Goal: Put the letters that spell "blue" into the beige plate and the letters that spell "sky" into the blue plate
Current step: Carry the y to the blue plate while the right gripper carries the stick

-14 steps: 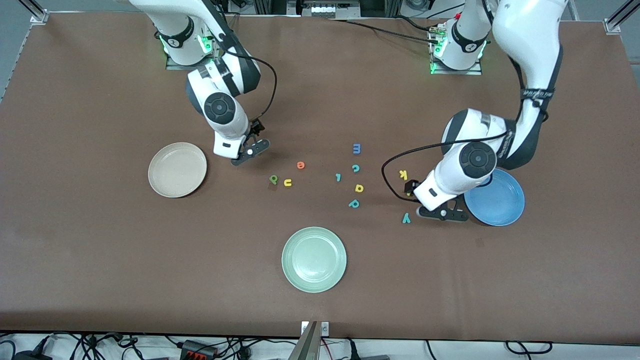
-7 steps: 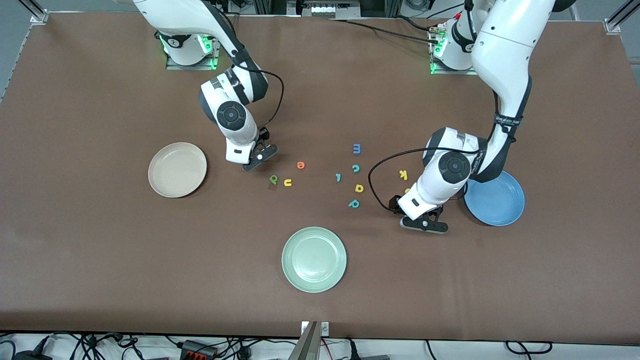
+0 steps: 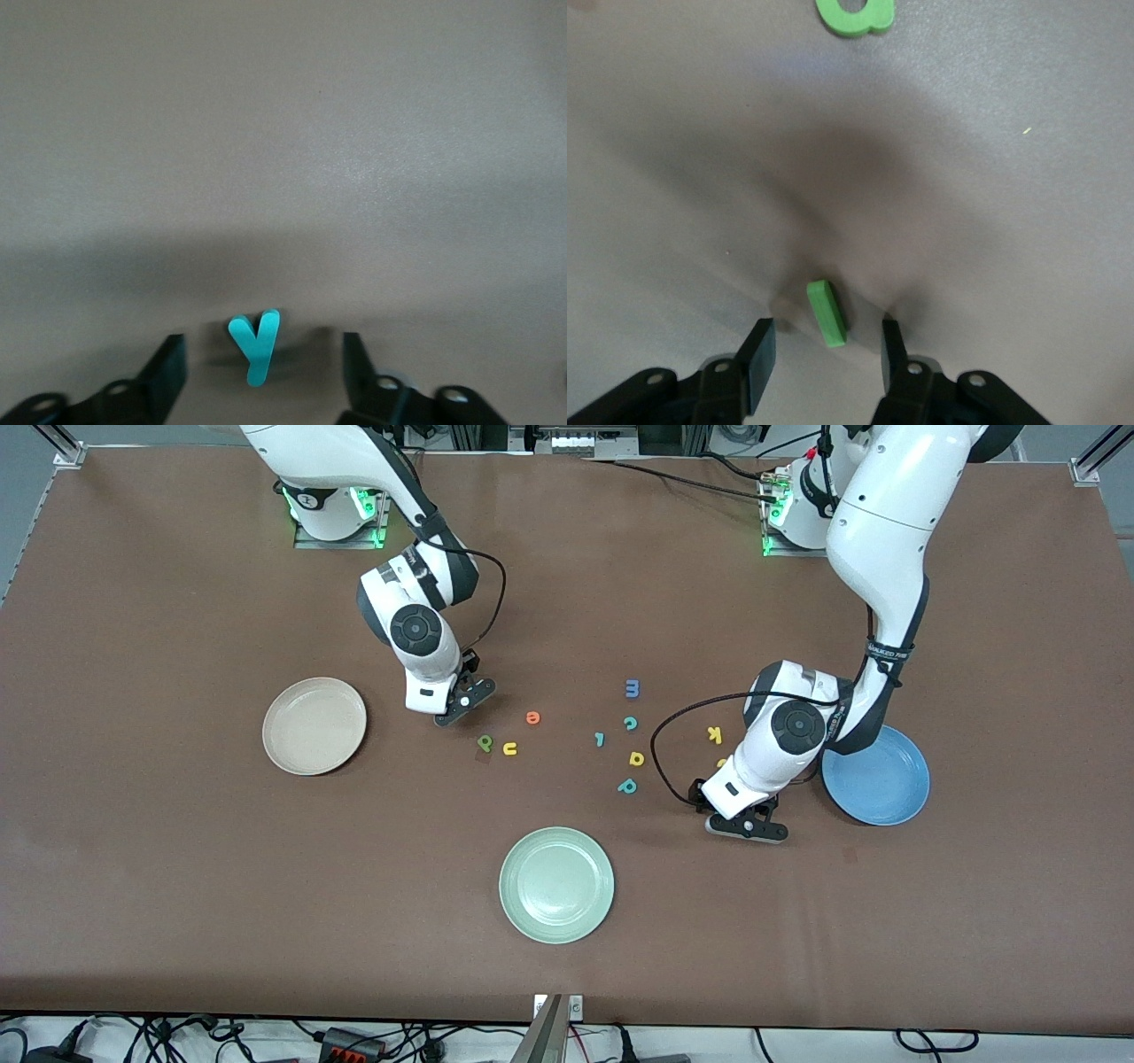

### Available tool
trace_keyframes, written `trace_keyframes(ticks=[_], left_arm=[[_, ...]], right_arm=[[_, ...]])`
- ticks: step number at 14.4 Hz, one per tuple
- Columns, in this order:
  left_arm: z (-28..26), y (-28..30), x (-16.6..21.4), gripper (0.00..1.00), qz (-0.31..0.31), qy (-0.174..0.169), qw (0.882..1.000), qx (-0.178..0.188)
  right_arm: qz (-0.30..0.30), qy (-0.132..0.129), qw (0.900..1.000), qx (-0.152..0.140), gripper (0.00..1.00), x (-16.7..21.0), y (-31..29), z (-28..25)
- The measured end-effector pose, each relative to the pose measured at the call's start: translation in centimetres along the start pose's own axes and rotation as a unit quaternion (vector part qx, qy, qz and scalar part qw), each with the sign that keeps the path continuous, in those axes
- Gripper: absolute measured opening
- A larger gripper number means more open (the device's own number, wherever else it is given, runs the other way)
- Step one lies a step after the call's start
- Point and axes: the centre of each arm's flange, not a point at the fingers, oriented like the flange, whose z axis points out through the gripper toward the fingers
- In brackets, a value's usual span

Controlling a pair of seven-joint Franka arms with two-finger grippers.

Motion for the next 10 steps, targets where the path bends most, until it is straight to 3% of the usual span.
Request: trace_keyframes(ticks=[2,3,5,6,7,8,9,10], left_arm=[[0.30,-0.01,-0.07,0.53,0.002,0.000,1.000,0.001],[0.45,0.00,-0.06,0.53,0.006,0.003,1.000,0.002],[0.76,0.04,-0.08,0.48,0.013,0.006,1.000,0.006],[0.81,0.06,-0.07,0.47,0.015,0.007,1.000,0.007],[0.79,0.09,-0.04,0.47,0.015,0.007,1.000,0.007],[0.76,0.09,0.03,0.44,0.016,0.008,1.000,0.007],[0.73,0.09,0.13,0.44,0.016,0.009,1.000,0.007],[0.67,0.07,0.24,0.37,0.016,0.010,1.000,0.007]], right_arm=[[0.001,0.001,1.000,0.000,0.40,0.08,0.13,-0.11],[0.001,0.001,1.000,-0.001,0.40,0.08,0.17,-0.11],[0.001,0.003,1.000,-0.001,0.26,0.17,0.21,-0.22],[0.001,0.003,1.000,-0.001,0.26,0.18,0.20,-0.23],[0.001,0.003,1.000,-0.001,0.20,0.20,0.20,-0.25],[0.001,0.004,1.000,-0.001,0.08,0.23,0.20,-0.29],[0.001,0.005,1.000,-0.001,0.08,0.33,0.21,-0.42],[0.002,0.007,1.000,-0.001,0.08,0.47,0.26,-0.61]])
